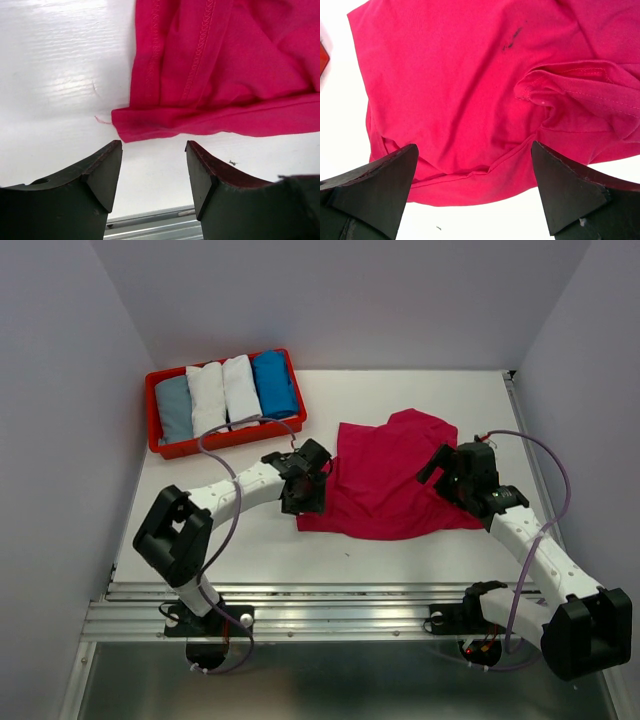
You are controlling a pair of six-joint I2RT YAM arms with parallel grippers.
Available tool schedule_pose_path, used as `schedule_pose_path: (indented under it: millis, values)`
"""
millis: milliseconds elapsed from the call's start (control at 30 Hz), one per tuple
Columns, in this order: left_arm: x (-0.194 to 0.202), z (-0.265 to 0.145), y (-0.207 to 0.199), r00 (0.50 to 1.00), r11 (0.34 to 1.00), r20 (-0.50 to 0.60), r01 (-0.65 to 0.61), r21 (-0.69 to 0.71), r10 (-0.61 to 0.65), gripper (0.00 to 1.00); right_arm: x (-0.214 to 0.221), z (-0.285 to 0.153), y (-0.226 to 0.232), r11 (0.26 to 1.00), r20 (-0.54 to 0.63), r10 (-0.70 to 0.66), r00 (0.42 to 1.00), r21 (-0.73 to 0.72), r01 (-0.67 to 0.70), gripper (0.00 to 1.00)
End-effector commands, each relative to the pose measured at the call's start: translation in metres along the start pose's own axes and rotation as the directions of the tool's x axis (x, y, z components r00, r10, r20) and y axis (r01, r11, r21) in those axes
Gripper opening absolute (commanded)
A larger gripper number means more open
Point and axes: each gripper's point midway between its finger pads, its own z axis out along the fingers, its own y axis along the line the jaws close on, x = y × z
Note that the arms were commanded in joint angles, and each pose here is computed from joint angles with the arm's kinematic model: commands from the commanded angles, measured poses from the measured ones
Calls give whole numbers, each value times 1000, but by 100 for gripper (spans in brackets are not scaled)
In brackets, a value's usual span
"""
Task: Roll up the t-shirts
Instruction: Move the bin to the corner of the board, then fold the T-shirt at the center of the board.
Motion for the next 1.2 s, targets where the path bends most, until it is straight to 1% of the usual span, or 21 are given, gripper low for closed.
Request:
schedule_pose_path:
  millis: [0, 67, 100, 133, 167, 233, 267, 333, 500, 733, 833, 867, 933, 967, 1033, 1067, 1100, 1133, 1167]
  values:
    - [5, -17, 14, 994, 995, 51, 99, -28, -98, 65, 3, -2, 1, 1000, -13, -18, 1000, -17, 17, 100]
    - [5, -16, 13, 988, 989, 49, 145, -1, -144, 64, 4, -3, 2, 1000, -19, -19, 1000, -22, 19, 100]
    - [10, -13, 14, 982, 982, 33, 188, 5, -188, 64, 4, -3, 2, 999, -21, -21, 1000, -24, 21, 100]
    - [8, -11, 10, 975, 975, 32, 218, 40, -220, 64, 4, -3, 2, 999, -22, -23, 999, -23, 22, 100]
    - [12, -14, 0, 968, 963, -10, 251, 102, -251, 64, 3, -4, 3, 999, -23, -24, 999, -25, 24, 100]
    - [10, -13, -2, 947, 936, -38, 320, 148, -318, 64, 2, -5, 4, 999, -22, -30, 999, -28, 30, 100]
    - [14, -13, -7, 935, 917, -73, 355, 184, -347, 64, 1, -7, 4, 999, -21, -36, 999, -28, 36, 100]
    - [11, -11, -2, 915, 899, -84, 404, 168, -395, 64, 1, -8, 5, 999, -23, -45, 999, -31, 45, 100]
    - [6, -9, 3, 886, 878, -83, 463, 126, -455, 64, 2, -9, 3, 998, -27, -54, 998, -29, 53, 100]
    - [6, 7, 8, 867, 865, -81, 498, 67, -493, 63, 8, -7, 2, 998, -49, -56, 997, -29, 54, 100]
    - [7, 11, 10, 863, 862, -80, 504, 56, -500, 56, 9, -6, 1, 998, -51, -59, 997, -27, 58, 100]
    - [6, 11, 11, 864, 863, -72, 503, 53, -499, 49, 9, -6, 1, 998, -51, -59, 997, -27, 58, 100]
    - [7, 11, 13, 864, 863, -68, 503, 49, -499, 40, 10, -6, 0, 998, -53, -61, 997, -24, 60, 100]
    - [7, 12, 13, 862, 861, -66, 505, 51, -502, 33, 10, -6, -1, 998, -54, -63, 997, -23, 61, 100]
    - [8, 13, 13, 863, 862, -67, 504, 55, -501, 25, 11, -5, -1, 998, -55, -61, 997, -22, 60, 100]
    - [9, 14, 13, 864, 862, -73, 503, 56, -499, 14, 11, -5, -2, 998, -57, -63, 996, -20, 62, 100]
    - [11, 15, 13, 864, 863, -77, 502, 54, -497, 6, 12, -5, -2, 998, -60, -62, 996, -18, 61, 100]
    - [12, 16, 13, 866, 865, -79, 499, 58, -494, 0, 12, -5, -2, 998, -60, -62, 996, -18, 61, 100]
    - [14, 17, 13, 865, 865, -85, 499, 57, -494, 0, 12, -4, -2, 998, -60, -62, 996, -18, 61, 100]
